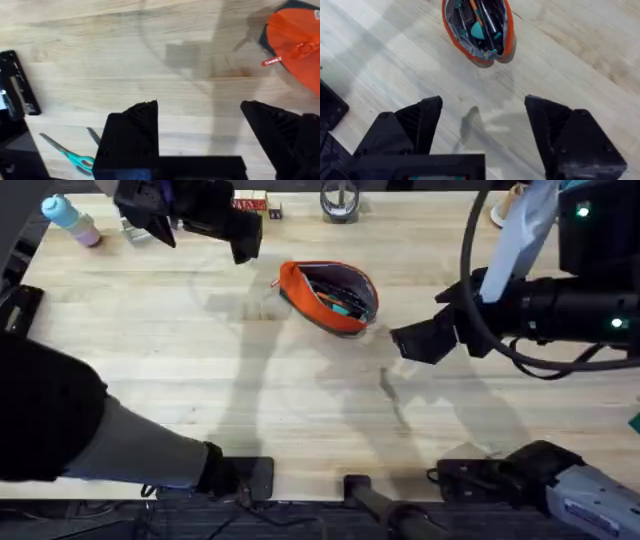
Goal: Unzip the bag, pick up the pens from the table one at a time and place them inside, then zip the bag closed.
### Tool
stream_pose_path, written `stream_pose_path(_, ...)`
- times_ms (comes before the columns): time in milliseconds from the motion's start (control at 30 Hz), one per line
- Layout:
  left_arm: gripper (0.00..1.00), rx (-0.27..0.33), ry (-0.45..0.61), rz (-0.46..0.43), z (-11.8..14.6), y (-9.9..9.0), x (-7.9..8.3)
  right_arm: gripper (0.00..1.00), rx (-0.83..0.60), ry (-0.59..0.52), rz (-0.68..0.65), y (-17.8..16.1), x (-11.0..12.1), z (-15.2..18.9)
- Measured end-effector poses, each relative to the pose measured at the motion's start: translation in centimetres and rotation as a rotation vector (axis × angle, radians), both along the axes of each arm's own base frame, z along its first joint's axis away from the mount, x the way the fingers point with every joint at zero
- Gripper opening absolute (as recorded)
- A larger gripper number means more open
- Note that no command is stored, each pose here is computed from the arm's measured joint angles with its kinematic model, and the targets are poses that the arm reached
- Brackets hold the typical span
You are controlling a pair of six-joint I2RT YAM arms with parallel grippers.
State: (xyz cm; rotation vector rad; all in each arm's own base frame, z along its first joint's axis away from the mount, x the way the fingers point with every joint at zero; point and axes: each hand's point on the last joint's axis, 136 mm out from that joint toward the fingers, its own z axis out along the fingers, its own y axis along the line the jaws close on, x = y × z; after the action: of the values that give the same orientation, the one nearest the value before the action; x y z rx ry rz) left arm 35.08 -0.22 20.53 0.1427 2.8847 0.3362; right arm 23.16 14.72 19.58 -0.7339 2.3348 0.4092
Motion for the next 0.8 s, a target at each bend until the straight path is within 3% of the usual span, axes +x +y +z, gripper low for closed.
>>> stream_pose_path(167, 0.994, -0.009, 0.006, -0.057, 0.0, 0.1, 0.3, 0.998, 0.008, 0.005, -0.011, 0.0, 0.0, 0.0)
stream_pose_path(300, 0.993, -0.126, 0.013, -0.094, -0.3, 0.6, 0.4, 0.998, 0.008, 0.005, -0.01, 0.0, 0.0, 0.0)
stream_pose_path(533, 0.994, -0.316, -0.016, -0.12, -0.1, 3.3, 0.4, 0.998, 0.019, -0.043, 0.001, 0.2, 0.5, 1.9)
stream_pose_path(667, 0.994, -0.396, -0.052, -0.221, 0.3, 3.2, 0.5, 0.998, 0.036, -0.108, 0.023, 0.7, 1.2, 4.5)
stream_pose_path(800, 0.993, -0.427, -0.099, -0.316, 0.8, 3.0, 1.1, 0.997, 0.027, -0.126, 0.053, 1.5, 2.5, 5.7)
